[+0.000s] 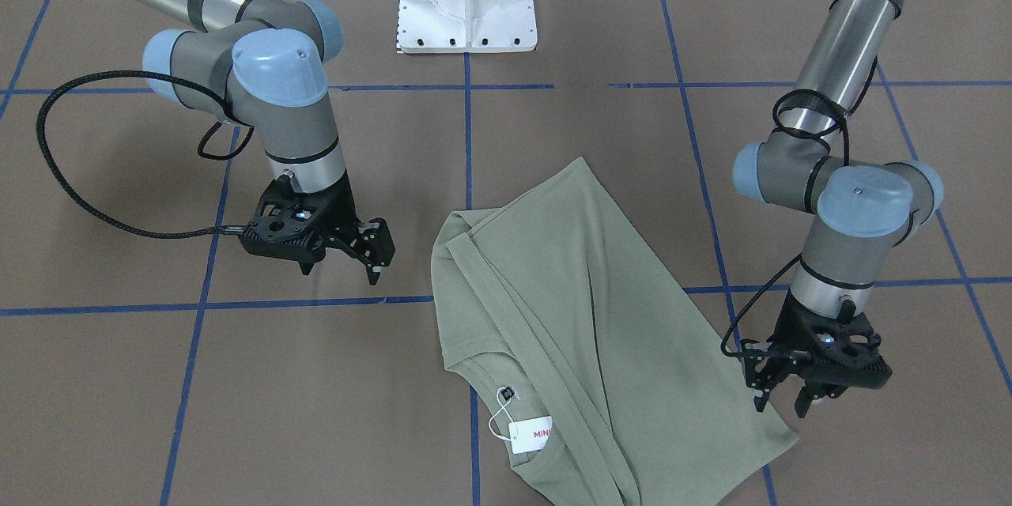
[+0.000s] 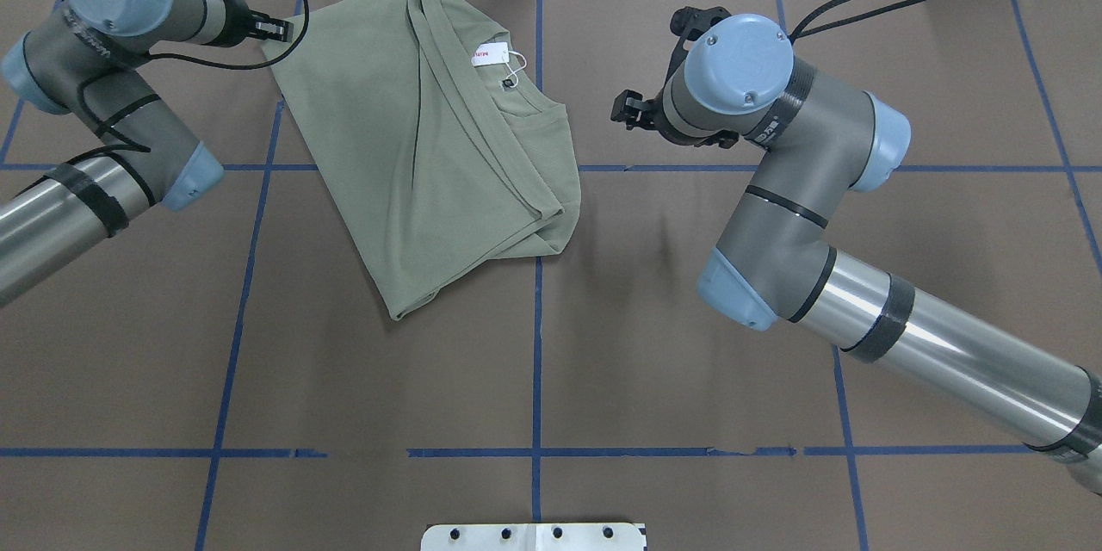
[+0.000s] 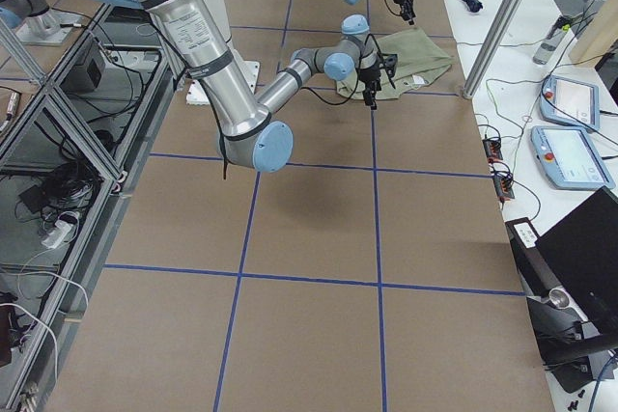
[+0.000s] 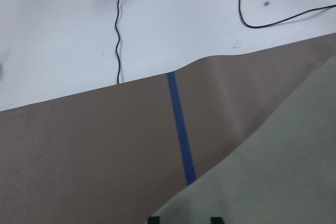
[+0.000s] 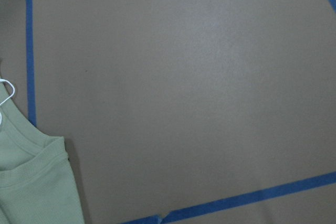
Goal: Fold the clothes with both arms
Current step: 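Push the folded shirt with the right gripper to straighten it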
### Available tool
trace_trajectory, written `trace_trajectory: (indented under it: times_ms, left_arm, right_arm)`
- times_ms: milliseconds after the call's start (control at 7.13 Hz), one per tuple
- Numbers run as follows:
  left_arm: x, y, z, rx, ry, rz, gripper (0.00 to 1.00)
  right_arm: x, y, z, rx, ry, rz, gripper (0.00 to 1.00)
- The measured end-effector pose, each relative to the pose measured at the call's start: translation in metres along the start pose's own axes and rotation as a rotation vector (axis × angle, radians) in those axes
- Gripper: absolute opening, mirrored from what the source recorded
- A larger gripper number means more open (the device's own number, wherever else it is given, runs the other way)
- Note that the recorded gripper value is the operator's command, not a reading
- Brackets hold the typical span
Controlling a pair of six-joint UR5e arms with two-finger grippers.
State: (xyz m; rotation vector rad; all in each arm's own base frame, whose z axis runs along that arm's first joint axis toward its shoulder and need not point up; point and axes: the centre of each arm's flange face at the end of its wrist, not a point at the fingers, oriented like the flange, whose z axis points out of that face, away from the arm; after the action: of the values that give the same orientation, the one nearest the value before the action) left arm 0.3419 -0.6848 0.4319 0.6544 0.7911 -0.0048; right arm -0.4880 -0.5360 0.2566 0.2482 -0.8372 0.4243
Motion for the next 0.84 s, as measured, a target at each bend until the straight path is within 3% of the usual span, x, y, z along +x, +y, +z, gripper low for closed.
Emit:
trace_trajectory:
  times_ms: [140, 280, 841]
  left_arm:
    - [0.0, 0.008, -0.016, -0.008, 0.046, -0.012, 1.0]
    - [0.002, 0.013, -0.024, -0.01, 0.068, -0.023, 1.0]
    - [0.0, 0.024, -0.025, -0.024, 0.073, -0.031, 1.0]
  right_arm:
    - [-0.026, 0.017, 0.011, 0.019, -0.011, 0.062, 0.7]
    - [-0.055, 0.033, 0.025, 0.045, -0.006, 0.107, 0.69]
    - [-0.086, 0.085, 0.058, 0.029, 0.037, 0.108, 0.63]
